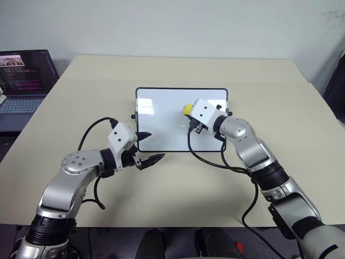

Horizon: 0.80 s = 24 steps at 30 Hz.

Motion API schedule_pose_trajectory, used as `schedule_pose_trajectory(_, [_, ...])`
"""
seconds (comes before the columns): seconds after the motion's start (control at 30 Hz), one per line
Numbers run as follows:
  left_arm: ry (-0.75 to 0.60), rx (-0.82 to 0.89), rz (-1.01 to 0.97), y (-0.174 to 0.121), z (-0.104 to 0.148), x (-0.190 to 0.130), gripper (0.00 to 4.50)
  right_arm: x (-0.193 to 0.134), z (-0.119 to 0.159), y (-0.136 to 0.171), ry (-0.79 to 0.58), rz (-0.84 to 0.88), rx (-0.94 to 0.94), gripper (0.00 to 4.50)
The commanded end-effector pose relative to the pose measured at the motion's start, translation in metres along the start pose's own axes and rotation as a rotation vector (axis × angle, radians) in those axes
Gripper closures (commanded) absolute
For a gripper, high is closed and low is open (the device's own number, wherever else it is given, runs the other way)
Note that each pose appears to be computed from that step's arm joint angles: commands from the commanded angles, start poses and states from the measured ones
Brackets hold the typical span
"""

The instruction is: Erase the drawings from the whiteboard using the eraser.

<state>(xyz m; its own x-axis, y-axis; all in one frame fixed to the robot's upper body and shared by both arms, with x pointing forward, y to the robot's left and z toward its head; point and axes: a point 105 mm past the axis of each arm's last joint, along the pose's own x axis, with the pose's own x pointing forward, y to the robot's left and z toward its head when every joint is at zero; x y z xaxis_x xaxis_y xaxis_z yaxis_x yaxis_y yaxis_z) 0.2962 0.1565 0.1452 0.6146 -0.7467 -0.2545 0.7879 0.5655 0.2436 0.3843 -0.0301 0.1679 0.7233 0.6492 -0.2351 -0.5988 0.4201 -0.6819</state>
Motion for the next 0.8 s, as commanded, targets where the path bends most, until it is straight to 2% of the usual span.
schedule_pose_trajectory(0.03, [-0.038, 0.041, 0.006, 0.001, 0.013, -0.003, 0.00, -0.004, -0.016, 0.023, 0.072, 0.132, -0.011, 3.33])
schedule_pose_trajectory(0.1, [-0.038, 0.041, 0.007, 0.001, 0.013, -0.003, 0.00, -0.003, -0.013, 0.017, 0.062, 0.095, -0.015, 3.33])
schedule_pose_trajectory(0.27, [-0.038, 0.040, 0.003, 0.000, 0.013, -0.002, 0.00, 0.003, 0.006, -0.027, -0.011, -0.154, -0.023, 3.33])
schedule_pose_trajectory(0.37, [-0.040, 0.040, 0.001, 0.000, 0.013, -0.001, 0.00, 0.005, 0.003, -0.022, -0.001, -0.119, 0.002, 3.33])
schedule_pose_trajectory(0.57, [-0.043, 0.042, -0.003, 0.000, 0.014, 0.000, 0.00, -0.011, -0.013, 0.013, 0.026, 0.064, 0.109, 3.33])
schedule_pose_trajectory(0.8, [-0.066, 0.049, -0.026, 0.001, 0.020, 0.005, 0.00, -0.048, 0.016, -0.015, -0.162, -0.078, 0.290, 3.33])
